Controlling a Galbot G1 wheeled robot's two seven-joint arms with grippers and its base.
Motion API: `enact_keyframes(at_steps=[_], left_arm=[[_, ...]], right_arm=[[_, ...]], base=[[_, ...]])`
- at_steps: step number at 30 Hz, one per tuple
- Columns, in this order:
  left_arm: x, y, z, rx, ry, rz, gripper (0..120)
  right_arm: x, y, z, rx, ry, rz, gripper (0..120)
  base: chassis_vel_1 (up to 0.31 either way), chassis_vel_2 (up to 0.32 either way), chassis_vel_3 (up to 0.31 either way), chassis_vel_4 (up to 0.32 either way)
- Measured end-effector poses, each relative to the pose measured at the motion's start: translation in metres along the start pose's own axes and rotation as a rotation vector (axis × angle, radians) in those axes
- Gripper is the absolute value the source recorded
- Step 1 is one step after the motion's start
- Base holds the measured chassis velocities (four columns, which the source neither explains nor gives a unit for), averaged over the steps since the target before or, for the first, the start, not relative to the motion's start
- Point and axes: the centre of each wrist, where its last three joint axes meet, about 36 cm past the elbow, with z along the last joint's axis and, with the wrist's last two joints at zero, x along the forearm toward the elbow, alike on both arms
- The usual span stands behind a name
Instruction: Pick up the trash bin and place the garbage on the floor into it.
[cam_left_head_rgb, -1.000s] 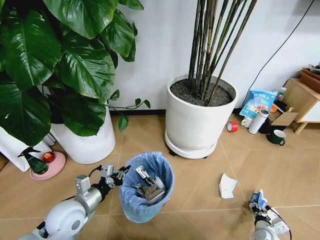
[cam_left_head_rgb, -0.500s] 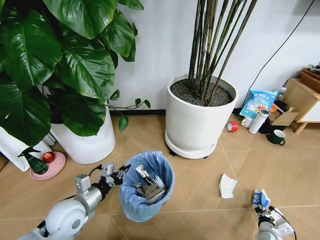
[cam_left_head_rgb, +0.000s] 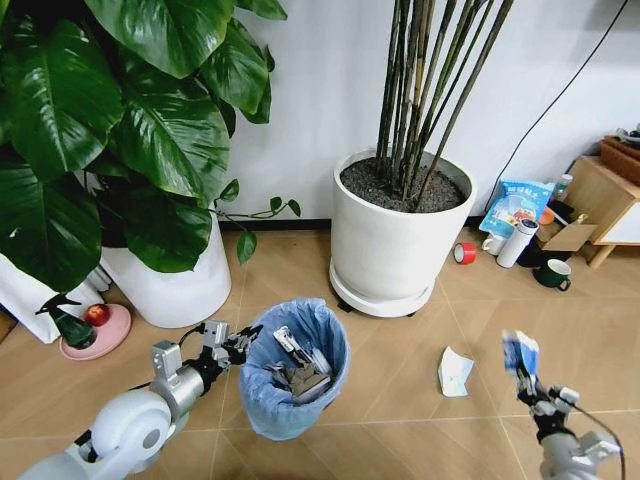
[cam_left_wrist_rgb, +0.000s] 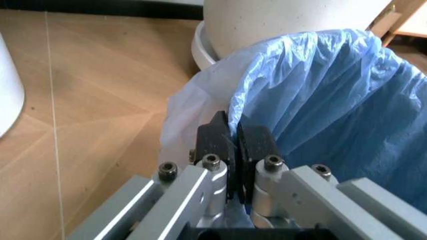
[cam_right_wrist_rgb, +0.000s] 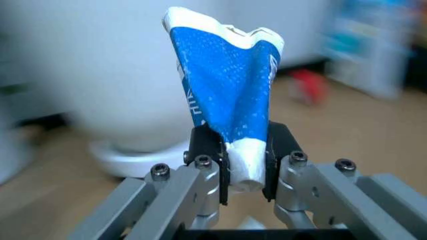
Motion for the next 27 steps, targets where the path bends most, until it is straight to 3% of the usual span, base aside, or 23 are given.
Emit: enact_keyframes(at_steps=[1,5,6,9,17,27], left_arm=[[0.0,0.0,0.0,0.0,0.0,0.0,0],[-0.012,0.001,-0.01,-0.004,-0.009,0.019,0],[-0.012,0.001,-0.01,-0.004,-0.009,0.019,0],[-0.023,-0.003,-0.015,0.001,-0.011,0.049,0],[-0.034,-0.019,-0.008,0.04,0.0,0.092,0],[-0.049,-0.022,-0.009,0.051,-0.008,0.105,0]], right_arm=[[0.0,0.0,0.0,0.0,0.0,0.0,10],[-0.042,0.016,-0.036,0.053,-0.056,-0.344,10],[-0.042,0.016,-0.036,0.053,-0.056,-0.344,10],[-0.074,0.033,-0.049,0.055,-0.08,-0.529,10],[-0.146,0.078,-0.052,-0.019,-0.133,-0.791,10],[-0.192,0.121,-0.032,-0.103,-0.129,-0.982,10]], base=[[0.0,0.0,0.0,0.0],[0.0,0.0,0.0,0.0],[0.0,0.0,0.0,0.0],[0.0,0.0,0.0,0.0],[0.0,0.0,0.0,0.0],[0.0,0.0,0.0,0.0]])
